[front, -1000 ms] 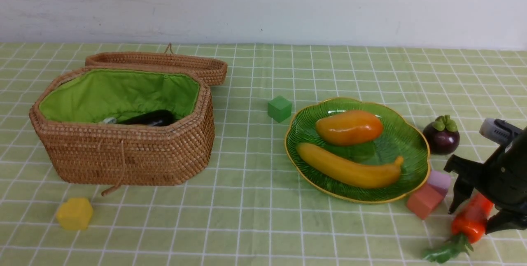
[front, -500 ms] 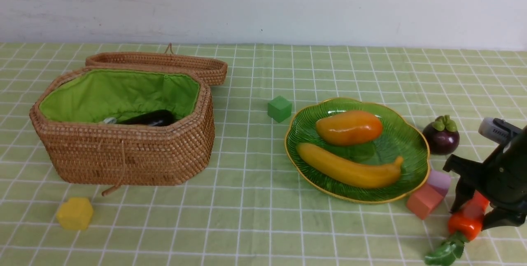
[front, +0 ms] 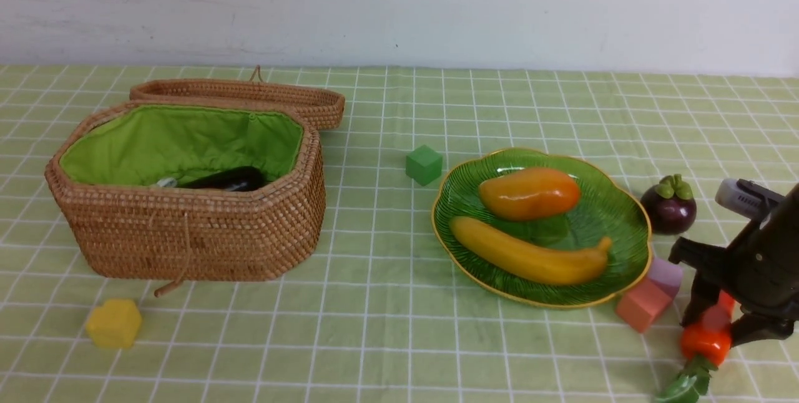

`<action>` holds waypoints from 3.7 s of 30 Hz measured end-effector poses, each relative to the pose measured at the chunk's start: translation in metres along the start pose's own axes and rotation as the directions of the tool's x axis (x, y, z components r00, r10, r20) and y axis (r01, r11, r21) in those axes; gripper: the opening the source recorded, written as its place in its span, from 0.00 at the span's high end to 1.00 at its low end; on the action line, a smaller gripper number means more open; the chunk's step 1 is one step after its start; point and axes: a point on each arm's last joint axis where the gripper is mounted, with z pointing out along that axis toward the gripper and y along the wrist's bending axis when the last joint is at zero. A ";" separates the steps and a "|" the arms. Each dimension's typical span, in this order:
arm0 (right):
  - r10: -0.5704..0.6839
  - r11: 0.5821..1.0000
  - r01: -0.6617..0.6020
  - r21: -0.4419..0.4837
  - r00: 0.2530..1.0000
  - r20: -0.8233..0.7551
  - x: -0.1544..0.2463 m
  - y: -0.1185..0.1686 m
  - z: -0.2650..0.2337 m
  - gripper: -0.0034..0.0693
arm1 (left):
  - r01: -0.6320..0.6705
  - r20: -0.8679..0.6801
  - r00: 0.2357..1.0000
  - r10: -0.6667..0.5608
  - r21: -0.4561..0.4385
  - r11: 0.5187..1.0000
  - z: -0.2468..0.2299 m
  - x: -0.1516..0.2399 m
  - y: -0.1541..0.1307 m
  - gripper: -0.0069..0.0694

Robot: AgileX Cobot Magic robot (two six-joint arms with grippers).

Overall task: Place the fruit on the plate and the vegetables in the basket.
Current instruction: Use the right arm to grab a carrot and put it into the left basket, then use the right arm to grab a mangosteen and put it into the right plate

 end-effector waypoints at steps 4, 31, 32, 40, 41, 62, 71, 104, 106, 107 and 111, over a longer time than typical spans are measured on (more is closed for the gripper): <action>-0.045 0.999 0.046 0.019 0.998 -0.053 0.009 -0.003 -0.007 0.44 | 0.000 0.000 1.000 0.000 0.000 1.000 0.000 0.000 0.000 0.91; -0.398 0.856 0.464 -0.228 0.873 0.281 0.074 0.070 -0.197 0.44 | 0.041 0.087 0.996 -0.026 -0.178 0.983 -0.002 -0.007 0.016 0.93; -0.426 0.832 0.501 -0.240 0.853 0.302 0.078 0.081 -0.203 0.44 | 0.061 0.108 0.993 -0.039 -0.207 0.976 -0.003 -0.009 0.019 0.93; -0.630 0.569 0.775 -0.276 0.626 0.459 0.101 0.190 -0.218 0.44 | 0.202 0.241 0.965 -0.103 -0.430 0.880 -0.011 -0.015 0.042 0.93; -0.641 0.539 0.795 -0.277 0.601 0.478 0.104 0.203 -0.217 0.44 | 0.215 0.255 0.961 -0.105 -0.454 0.865 -0.013 -0.015 0.045 0.93; -0.490 0.142 0.976 -0.166 0.215 0.845 0.112 0.393 -0.089 0.44 | 0.371 0.453 0.888 -0.081 -0.598 0.711 -0.030 -0.025 0.064 0.93; -0.520 0.128 0.978 -0.163 0.206 0.829 0.112 0.393 -0.082 0.10 | 0.375 0.458 0.885 -0.088 -0.587 0.718 -0.030 -0.025 0.063 0.93; -0.694 0.692 0.715 0.100 0.620 0.365 0.022 0.126 -0.223 0.97 | 0.080 0.217 0.976 -0.028 -0.233 0.969 -0.004 -0.018 0.022 0.93; -0.627 0.775 0.621 0.116 0.736 0.255 0.000 0.091 -0.190 0.96 | 0.057 0.210 0.978 -0.011 -0.214 0.975 -0.004 -0.018 0.020 0.93; -0.608 0.792 0.600 0.113 0.759 0.233 -0.005 0.084 -0.181 0.96 | 0.051 0.208 0.978 -0.006 -0.210 0.976 -0.003 -0.018 0.020 0.93; -0.472 0.881 0.472 0.045 0.863 0.180 -0.040 0.052 -0.136 0.87 | 0.044 0.202 0.979 -0.002 -0.201 0.979 -0.003 -0.018 0.019 0.93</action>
